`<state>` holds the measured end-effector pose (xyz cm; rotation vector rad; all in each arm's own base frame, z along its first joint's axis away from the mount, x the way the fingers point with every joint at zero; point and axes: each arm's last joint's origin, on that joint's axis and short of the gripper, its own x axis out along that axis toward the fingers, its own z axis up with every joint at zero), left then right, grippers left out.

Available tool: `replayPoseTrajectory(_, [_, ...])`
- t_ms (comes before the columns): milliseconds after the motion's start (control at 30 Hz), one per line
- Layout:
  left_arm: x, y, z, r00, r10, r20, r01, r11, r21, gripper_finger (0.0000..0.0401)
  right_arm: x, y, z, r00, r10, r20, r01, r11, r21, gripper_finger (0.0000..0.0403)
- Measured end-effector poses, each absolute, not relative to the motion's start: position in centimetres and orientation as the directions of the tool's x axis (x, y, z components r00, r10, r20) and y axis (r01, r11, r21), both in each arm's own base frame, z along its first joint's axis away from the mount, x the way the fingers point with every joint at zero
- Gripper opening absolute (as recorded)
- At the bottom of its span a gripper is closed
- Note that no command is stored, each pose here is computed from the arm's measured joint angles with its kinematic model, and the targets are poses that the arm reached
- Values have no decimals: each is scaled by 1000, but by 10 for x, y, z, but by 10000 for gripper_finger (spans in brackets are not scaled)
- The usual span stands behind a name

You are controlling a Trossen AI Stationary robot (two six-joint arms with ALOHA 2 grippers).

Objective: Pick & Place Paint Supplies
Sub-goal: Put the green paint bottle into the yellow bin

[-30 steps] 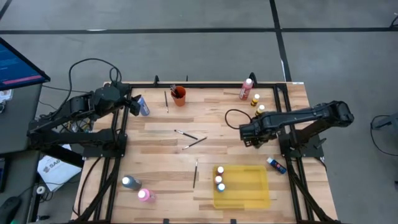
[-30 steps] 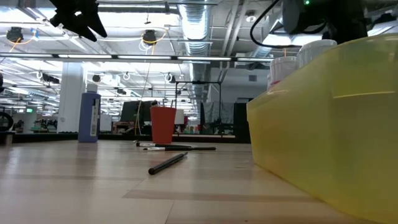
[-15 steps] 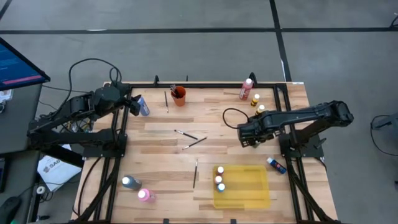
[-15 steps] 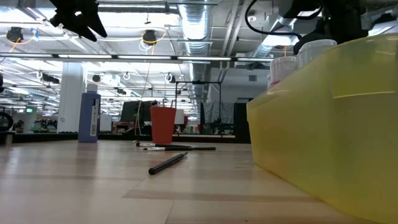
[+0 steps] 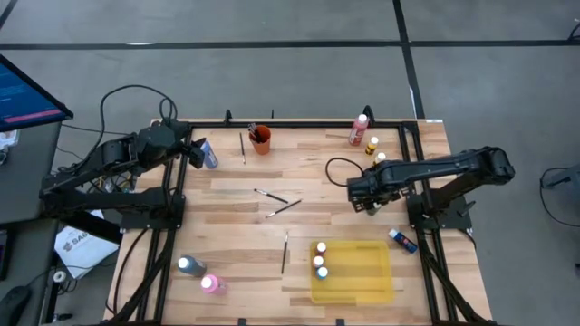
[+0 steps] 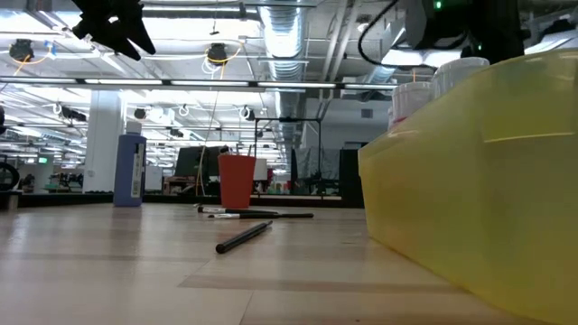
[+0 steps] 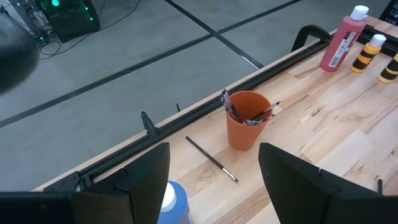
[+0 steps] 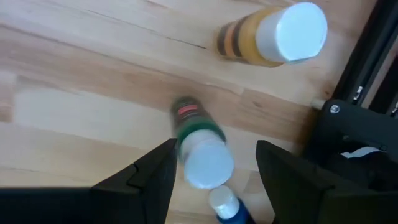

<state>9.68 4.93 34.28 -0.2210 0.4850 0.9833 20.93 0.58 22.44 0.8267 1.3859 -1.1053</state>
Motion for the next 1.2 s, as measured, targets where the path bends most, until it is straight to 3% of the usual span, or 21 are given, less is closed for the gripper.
replayPoseTrajectory(600, [97,49,343,459,743,-488,-839,543,37,237,209,8,206,-93,-91,-991,933,341,-119,194])
replayPoseTrajectory(700, [97,49,343,459,743,-488,-839,543,37,237,209,8,206,-94,-89,-992,933,339,-119,174])
replayPoseTrajectory(867, [97,49,343,459,743,-488,-839,543,37,237,209,8,208,-85,-88,-992,936,335,-110,109])
replayPoseTrajectory(1100, [97,49,343,457,744,-487,-838,543,43,237,211,8,211,-88,-86,-992,938,328,-111,110])
replayPoseTrajectory(1200, [97,49,343,457,745,-487,-838,544,44,237,220,9,226,-24,-80,-997,942,331,-49,110])
